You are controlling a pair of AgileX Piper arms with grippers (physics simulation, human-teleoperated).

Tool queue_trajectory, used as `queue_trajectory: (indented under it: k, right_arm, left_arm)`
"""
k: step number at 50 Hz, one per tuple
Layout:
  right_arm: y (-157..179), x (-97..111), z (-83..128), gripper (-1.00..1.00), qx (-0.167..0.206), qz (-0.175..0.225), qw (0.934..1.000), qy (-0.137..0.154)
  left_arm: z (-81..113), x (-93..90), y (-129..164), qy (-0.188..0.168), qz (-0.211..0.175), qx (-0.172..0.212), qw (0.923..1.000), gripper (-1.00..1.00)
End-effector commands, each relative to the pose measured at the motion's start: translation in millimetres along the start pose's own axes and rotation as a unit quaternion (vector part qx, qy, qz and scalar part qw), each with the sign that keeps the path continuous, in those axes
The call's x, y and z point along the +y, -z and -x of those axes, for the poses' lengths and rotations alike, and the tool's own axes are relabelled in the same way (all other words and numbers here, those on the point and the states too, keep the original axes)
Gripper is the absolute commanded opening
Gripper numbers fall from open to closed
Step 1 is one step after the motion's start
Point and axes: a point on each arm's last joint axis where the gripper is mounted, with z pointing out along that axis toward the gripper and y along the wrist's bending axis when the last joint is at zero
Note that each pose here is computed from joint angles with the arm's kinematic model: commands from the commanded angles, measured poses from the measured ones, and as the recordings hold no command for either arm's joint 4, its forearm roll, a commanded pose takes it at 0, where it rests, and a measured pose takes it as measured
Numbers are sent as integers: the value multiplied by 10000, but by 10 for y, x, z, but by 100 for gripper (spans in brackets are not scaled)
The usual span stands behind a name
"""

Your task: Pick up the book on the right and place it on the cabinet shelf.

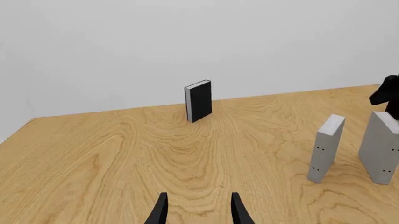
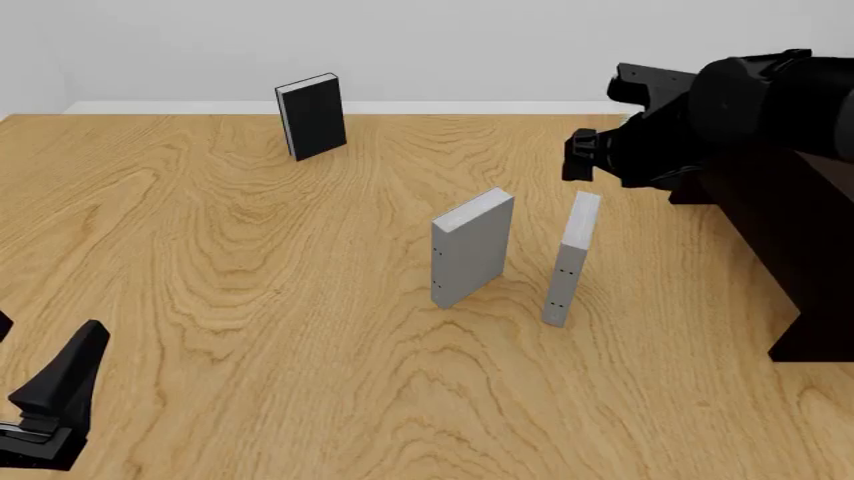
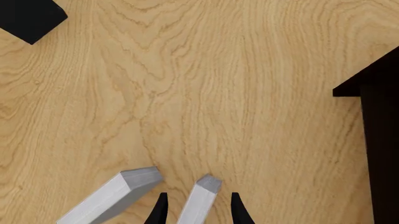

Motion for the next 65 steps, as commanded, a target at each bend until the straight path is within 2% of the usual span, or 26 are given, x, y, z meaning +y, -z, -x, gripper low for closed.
queue_trajectory:
  k: [1,28,50,65]
  right_arm:
    - [-93,-45,-85,100,27,-30,9999,-127]
    - [-254,-68,-236,100,99,-36,9997,-230]
    - [-381,31,-322,100,141,58,9995,-283]
    - [-479,-24,-396,100,205,7,9994,-276]
  left_arm:
    - [-3,-2,-1,-4,-13,18,10000,100]
    - [-10,-5,-1,-13,-46,52,10000,100]
    - [-15,-8,-1,-13,-69,82,9999,100]
    - [-20,-9,-1,-8,-79,108,9999,100]
